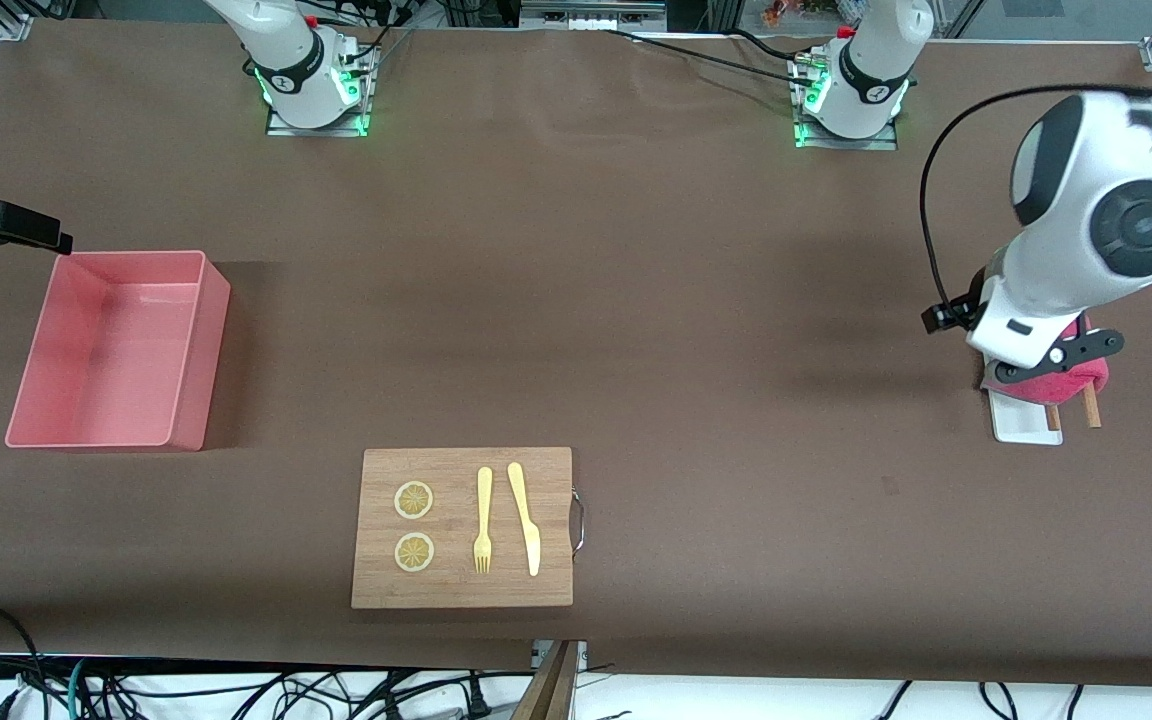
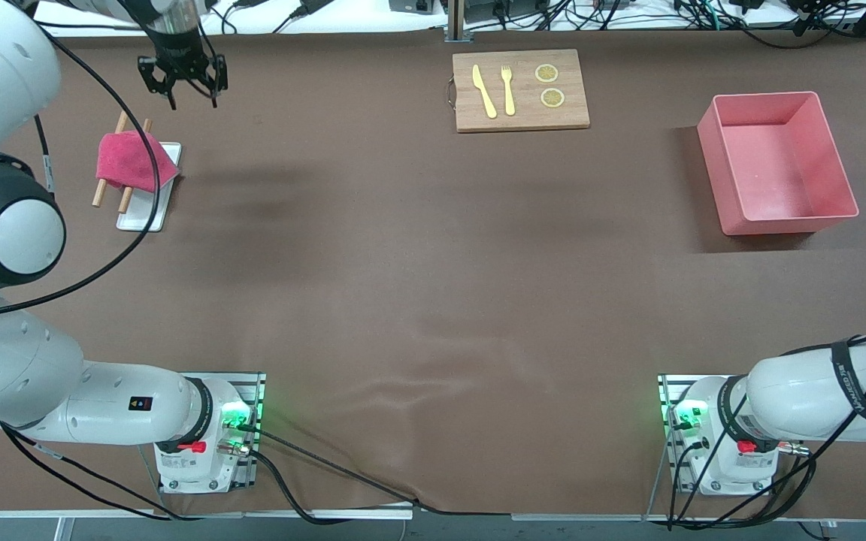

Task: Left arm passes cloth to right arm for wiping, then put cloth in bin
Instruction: 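Close the left gripper on the pink cloth's edge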

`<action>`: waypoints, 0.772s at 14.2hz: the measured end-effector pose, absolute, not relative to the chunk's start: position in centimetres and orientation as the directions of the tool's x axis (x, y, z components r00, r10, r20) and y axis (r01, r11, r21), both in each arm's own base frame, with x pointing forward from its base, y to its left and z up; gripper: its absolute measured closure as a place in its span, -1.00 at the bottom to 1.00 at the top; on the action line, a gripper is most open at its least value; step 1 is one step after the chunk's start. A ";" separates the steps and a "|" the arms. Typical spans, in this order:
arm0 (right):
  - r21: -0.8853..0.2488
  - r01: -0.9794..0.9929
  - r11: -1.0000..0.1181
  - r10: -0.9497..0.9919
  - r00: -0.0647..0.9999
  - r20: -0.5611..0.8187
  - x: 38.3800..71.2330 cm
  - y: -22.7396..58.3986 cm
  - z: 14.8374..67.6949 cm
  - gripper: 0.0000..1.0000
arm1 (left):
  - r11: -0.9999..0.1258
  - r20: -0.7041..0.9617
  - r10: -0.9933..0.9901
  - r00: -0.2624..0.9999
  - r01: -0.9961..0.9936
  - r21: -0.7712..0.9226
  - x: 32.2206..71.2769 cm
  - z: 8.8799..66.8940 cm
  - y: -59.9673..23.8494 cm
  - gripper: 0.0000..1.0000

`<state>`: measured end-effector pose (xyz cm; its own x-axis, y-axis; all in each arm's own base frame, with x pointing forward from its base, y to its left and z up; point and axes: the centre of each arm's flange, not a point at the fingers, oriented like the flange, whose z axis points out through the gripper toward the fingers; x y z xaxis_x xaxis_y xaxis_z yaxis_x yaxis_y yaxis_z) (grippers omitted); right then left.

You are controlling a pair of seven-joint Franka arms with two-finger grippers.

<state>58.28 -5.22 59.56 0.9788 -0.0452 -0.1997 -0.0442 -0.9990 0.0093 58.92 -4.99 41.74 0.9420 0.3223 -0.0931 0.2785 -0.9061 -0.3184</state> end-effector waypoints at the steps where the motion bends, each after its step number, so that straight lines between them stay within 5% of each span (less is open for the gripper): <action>1: 0.009 -0.044 -0.999 -0.045 0.979 -0.200 58.3 -5.2 59.6 -1.00 | -0.895 -0.065 0.329 0.942 0.290 -0.338 58.9 40.1 -4.9 -0.64; 3: 0.009 -0.044 -0.999 -0.045 0.979 -0.200 58.3 -5.2 59.6 -1.00 | -0.868 -0.023 0.381 0.924 0.349 -0.354 58.9 37.0 -5.3 -0.98; 8: 0.009 -0.045 -0.999 -0.046 0.979 -0.200 58.3 -5.2 59.5 -1.00 | -0.586 0.359 0.450 0.817 0.574 -0.572 58.7 27.5 -9.4 -1.00; 11: 0.009 -0.045 -0.999 -0.046 0.979 -0.200 58.3 -5.3 59.5 -1.00 | -0.383 0.609 0.450 0.653 0.757 -0.529 59.0 21.0 -6.4 -1.00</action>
<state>58.30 -5.29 59.54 0.9787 -0.0464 -0.1998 -0.0454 -0.9989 0.0094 58.99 -6.37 21.04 0.6532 0.4502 0.6089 0.7572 -0.3830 -0.5291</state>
